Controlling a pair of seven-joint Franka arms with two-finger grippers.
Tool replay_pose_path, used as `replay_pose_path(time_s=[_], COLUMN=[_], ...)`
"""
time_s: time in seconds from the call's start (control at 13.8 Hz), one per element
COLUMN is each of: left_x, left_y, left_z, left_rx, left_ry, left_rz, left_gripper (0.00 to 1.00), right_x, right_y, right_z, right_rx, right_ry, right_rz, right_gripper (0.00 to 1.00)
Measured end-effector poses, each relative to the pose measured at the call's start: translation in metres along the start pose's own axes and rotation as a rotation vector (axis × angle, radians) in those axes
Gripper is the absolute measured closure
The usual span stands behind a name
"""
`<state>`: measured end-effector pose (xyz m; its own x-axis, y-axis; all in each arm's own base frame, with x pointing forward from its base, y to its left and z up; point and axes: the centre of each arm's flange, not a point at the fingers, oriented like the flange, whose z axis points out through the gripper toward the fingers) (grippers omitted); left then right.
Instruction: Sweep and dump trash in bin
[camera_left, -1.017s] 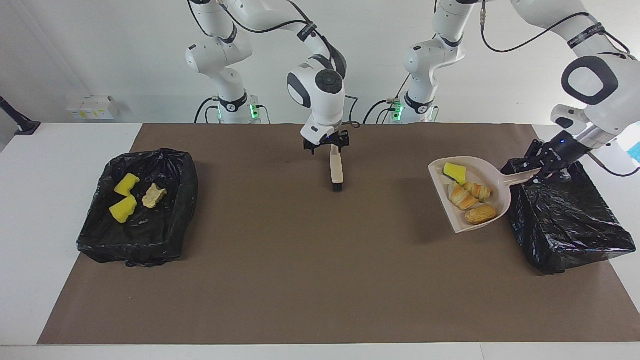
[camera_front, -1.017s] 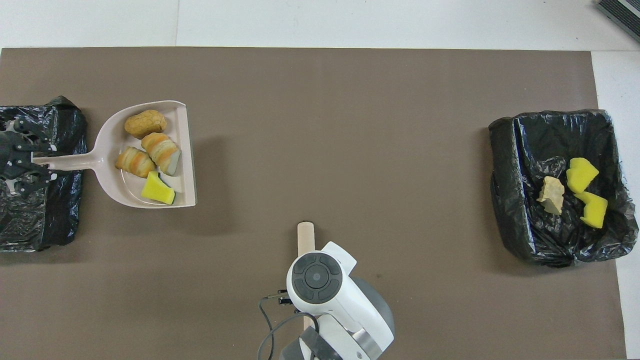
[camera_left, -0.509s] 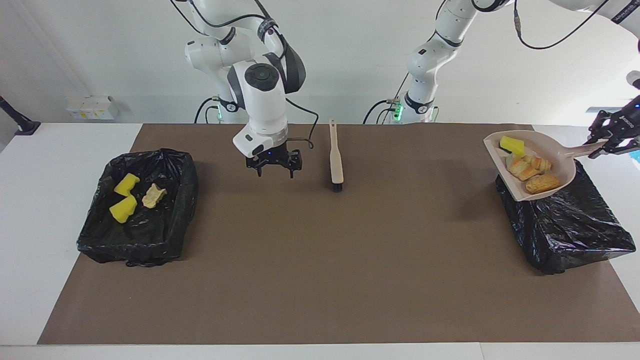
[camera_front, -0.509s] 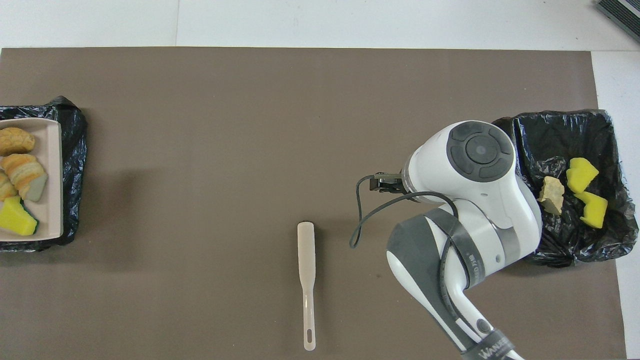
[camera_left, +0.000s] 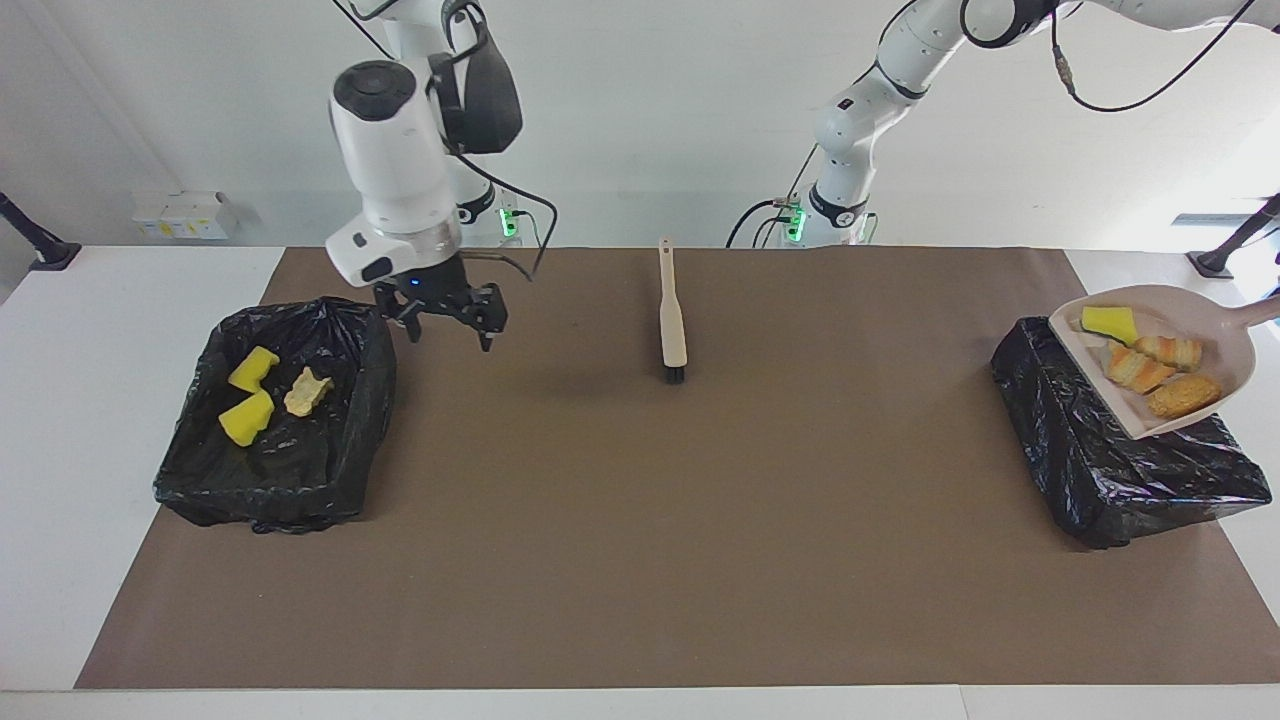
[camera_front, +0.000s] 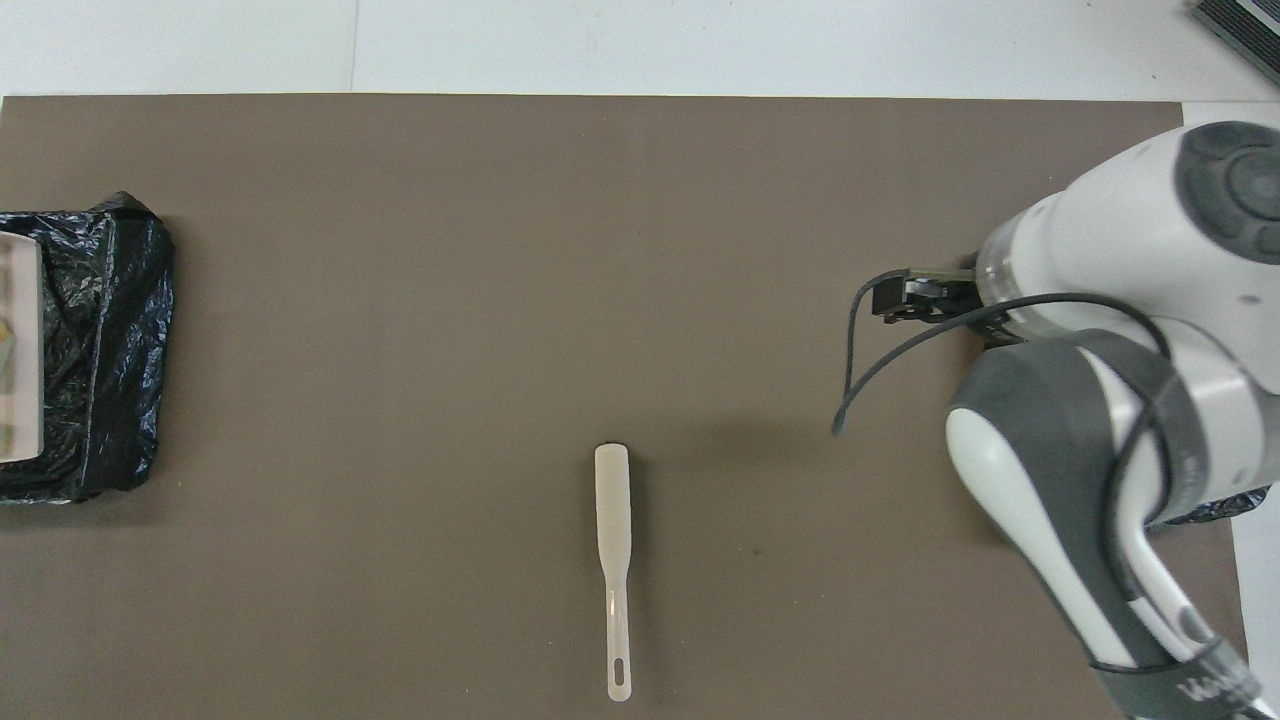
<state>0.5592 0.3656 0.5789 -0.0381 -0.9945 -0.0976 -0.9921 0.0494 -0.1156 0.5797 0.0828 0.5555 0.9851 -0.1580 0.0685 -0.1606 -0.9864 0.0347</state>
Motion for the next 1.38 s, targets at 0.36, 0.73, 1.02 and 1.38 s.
replay_pose_path(time_s=[0.36, 0.73, 1.02, 1.38], left_x=[0.015, 0.066, 0.097, 0.124], left_y=[-0.027, -0.055, -0.064, -0.067], left_z=[-0.005, -0.035, -0.046, -0.072], left_rx=[-0.031, -0.048, -0.058, -0.011], left_ry=[-0.258, -0.505, -0.683, -0.726], left_rz=[0.032, -0.005, -0.030, -0.019], left_gripper=[0.67, 0.67, 0.67, 0.67], right_x=[-0.009, -0.011, -0.020, -0.037], right_y=[0.083, 0.108, 0.129, 0.131], right_z=[-0.041, -0.037, -0.058, -0.077], right_rx=[-0.012, -0.019, -0.015, -0.008], right_ry=[-0.020, -0.064, -0.065, -0.076], right_rz=[-0.024, -0.004, -0.015, -0.090], right_gripper=[0.00, 0.00, 0.00, 0.00])
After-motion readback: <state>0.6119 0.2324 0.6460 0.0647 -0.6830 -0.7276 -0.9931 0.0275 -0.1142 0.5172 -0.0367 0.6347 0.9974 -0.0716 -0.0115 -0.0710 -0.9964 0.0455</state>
